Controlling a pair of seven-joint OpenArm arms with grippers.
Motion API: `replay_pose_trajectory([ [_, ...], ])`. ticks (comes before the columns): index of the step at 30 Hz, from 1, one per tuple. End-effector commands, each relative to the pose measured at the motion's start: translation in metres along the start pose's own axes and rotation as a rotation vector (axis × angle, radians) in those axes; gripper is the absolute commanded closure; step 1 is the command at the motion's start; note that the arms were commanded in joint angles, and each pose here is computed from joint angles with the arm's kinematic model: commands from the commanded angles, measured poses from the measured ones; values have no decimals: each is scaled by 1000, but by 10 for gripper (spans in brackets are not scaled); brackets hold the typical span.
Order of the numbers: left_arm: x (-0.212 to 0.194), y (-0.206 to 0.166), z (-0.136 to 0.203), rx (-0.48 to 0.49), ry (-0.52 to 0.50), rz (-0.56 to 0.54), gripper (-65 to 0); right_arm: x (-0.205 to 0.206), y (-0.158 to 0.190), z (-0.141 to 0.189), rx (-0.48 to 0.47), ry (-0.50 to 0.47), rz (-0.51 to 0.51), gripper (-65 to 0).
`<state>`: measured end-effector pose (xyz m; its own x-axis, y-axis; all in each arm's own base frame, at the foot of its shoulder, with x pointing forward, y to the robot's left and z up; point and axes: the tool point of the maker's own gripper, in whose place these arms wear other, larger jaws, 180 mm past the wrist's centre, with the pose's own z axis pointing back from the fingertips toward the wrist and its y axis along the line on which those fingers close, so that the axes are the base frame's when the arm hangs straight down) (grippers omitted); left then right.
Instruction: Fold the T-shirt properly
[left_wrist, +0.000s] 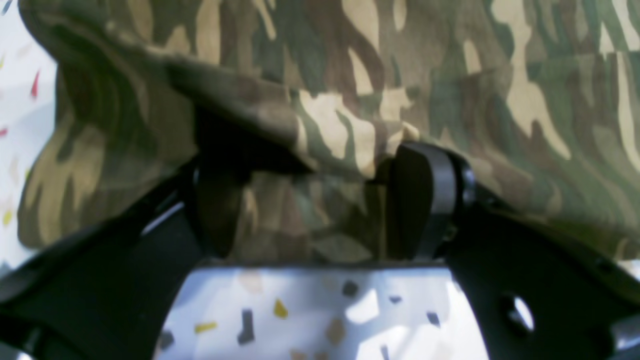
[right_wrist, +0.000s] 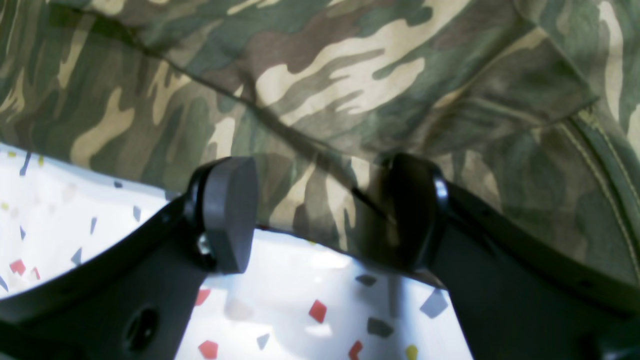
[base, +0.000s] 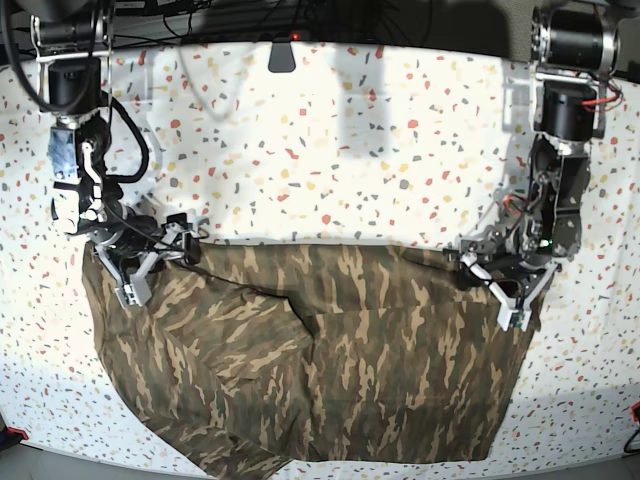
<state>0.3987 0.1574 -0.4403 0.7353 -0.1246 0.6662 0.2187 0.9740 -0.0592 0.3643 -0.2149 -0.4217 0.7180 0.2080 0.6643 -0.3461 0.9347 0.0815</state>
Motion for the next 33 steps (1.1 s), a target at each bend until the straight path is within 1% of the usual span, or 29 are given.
replay_pose_trajectory([
  [1, -26, -2, 2, -2, 114, -16, -446, -9, 0, 1, -1, 52, 10, -416],
  [3, -33, -1, 4, 9, 127, -38, -446, -16, 0, 2, 0, 65, 4, -416],
  [8, -55, -4, 6, 2, 169, -31, -446, -40, 1, 5, -2, 91, -25, -416],
  [13, -59, -5, 6, 2, 179, -31, -446, -54, -10, 13, -29, 93, -74, -416],
  [18, -58, -5, 6, 1, 178, -31, -446, -54, -13, 19, -5, 68, -104, -416],
  [27, -71, -7, 7, -2, 201, -27, -446, -64, -12, 21, -4, 88, -109, -416],
  [30, -69, -7, 7, -2, 189, -28, -446, -61, -12, 21, -5, 79, -109, -416],
  [33, -53, -6, 6, 0, 146, -32, -446, -53, -14, 20, -6, 61, -105, -416],
])
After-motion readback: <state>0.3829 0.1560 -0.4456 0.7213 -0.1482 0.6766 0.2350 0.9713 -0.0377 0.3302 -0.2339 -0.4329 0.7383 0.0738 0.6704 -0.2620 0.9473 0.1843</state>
